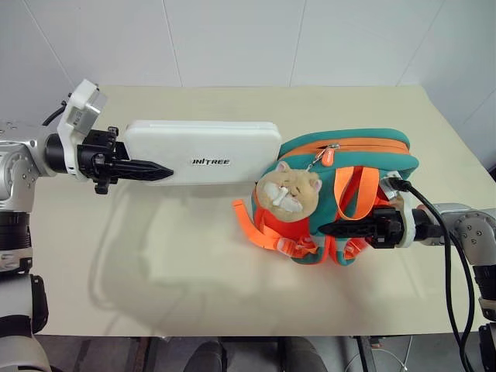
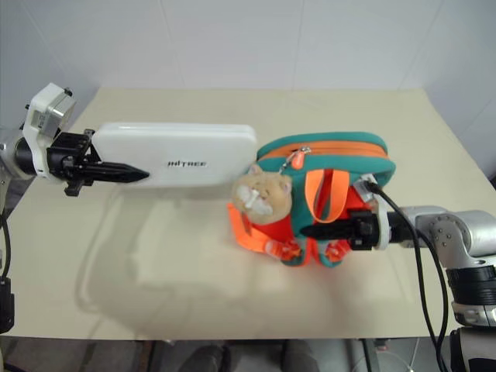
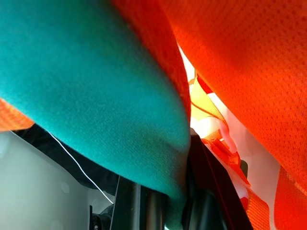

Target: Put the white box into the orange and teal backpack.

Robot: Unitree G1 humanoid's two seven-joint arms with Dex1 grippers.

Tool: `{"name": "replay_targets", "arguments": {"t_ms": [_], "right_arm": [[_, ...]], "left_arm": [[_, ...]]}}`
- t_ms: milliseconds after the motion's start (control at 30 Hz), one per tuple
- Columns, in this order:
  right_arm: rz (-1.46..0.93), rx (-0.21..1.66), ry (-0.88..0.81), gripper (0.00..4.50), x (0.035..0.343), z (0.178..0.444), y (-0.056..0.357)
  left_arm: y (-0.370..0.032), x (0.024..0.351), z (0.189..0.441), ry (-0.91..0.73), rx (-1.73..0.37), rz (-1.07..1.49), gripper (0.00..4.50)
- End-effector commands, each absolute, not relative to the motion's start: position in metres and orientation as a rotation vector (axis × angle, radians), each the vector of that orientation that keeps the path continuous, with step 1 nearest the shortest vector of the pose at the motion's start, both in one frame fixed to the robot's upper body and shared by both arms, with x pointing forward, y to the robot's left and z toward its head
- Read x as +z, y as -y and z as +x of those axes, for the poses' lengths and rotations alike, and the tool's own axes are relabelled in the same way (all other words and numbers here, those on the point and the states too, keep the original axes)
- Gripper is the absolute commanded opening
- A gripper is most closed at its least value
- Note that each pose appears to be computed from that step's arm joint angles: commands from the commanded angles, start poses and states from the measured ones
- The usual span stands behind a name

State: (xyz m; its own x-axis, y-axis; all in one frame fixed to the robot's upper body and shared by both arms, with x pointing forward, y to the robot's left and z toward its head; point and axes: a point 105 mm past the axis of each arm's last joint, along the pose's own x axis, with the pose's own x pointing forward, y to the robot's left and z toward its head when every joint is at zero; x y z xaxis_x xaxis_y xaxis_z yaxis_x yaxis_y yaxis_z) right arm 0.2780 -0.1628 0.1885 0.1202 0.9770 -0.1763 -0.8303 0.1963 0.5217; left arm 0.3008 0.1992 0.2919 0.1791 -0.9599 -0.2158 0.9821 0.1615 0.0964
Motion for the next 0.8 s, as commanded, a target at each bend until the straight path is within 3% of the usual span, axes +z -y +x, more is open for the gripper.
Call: {"name": "replay_targets", "arguments": {"t_ms": [33, 400, 800], "right_arm": [[0.327, 1.362, -0.525, 0.52, 0.190, 0.278, 0.162], [0.325, 1.367, -0.522, 0.52, 0.189, 0.279, 0.160], [0.330, 1.358, -0.526, 0.52, 0.185, 0.276, 0.163]], "left_arm": [[-0.193, 0.325, 0.280, 0.025, -1.483, 0.245, 1.32], [-0.180, 0.293, 0.285, -0.025, -1.498, 0.326, 1.32], [-0.181, 0.320, 0.326, 0.265, -1.268, 0.525, 1.32]]}}
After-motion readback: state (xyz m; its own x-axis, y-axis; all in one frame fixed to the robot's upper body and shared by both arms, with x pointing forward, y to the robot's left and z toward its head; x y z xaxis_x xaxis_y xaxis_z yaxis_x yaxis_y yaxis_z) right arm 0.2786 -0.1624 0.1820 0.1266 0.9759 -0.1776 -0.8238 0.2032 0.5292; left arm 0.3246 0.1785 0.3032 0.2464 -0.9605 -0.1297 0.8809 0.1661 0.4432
